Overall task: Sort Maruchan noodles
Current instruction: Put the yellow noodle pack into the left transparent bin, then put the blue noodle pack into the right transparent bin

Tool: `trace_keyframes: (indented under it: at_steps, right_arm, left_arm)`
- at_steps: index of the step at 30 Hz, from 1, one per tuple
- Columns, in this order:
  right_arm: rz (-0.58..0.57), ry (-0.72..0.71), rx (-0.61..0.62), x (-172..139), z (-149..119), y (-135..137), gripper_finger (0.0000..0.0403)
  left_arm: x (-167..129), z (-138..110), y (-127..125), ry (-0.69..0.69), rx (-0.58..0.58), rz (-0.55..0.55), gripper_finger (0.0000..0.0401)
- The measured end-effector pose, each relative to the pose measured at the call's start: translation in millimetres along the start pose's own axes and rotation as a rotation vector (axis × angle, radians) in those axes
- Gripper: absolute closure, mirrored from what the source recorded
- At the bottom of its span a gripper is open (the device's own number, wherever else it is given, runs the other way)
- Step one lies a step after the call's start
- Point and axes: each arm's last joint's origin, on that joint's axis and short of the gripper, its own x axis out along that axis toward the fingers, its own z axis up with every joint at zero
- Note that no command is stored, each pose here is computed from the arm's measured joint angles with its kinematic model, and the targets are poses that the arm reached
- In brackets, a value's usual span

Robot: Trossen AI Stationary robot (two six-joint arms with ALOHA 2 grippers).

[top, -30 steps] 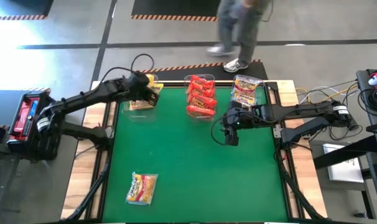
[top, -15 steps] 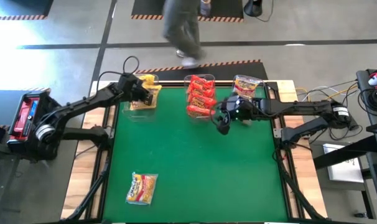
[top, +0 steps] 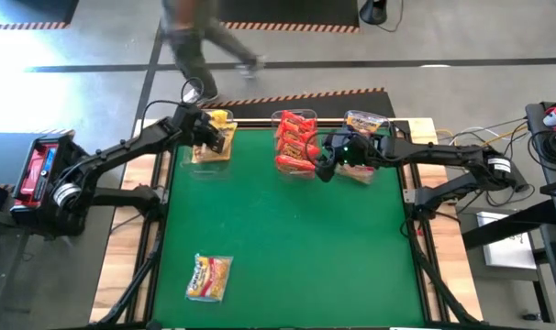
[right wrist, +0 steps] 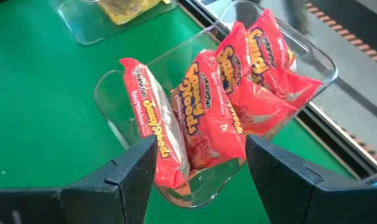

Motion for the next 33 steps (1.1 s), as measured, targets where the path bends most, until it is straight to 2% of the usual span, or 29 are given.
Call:
trace_keyframes:
  at_steps: [6, 11, 14, 16, 22, 33]
  right_arm:
    - [-0.006, 0.001, 0.096, 0.4, 0.2, -1.9, 0.0170]
    - [-0.008, 0.008, 0.138, 1.1, -1.3, -2.1, 0.0170]
    - [-0.010, 0.013, 0.143, 1.9, -3.0, -2.2, 0.0170]
    - [-0.012, 0.018, 0.141, 2.8, -4.7, -2.3, 0.0170]
    - [-0.043, 0.035, 0.135, 6.4, -12.1, -3.7, 0.0170]
    - [-0.051, 0.066, 0.126, 10.9, -22.1, -4.5, 0.0170]
  left_arm:
    - [-19.5, 18.3, -2.6, 0.038, 0.028, 0.038, 0.0261]
    - [-40.4, 40.0, -0.9, -0.020, 0.095, 0.245, 0.0247]
    - [-53.7, 51.9, -3.2, -0.042, 0.101, 0.252, 0.0246]
    - [-59.3, 57.3, -7.4, -0.053, 0.105, 0.189, 0.0246]
    - [-60.2, 55.0, -29.9, -0.023, 0.090, -0.127, 0.0246]
    - [-58.6, 0.3, -103.5, 0.147, 0.045, -0.332, 0.0246]
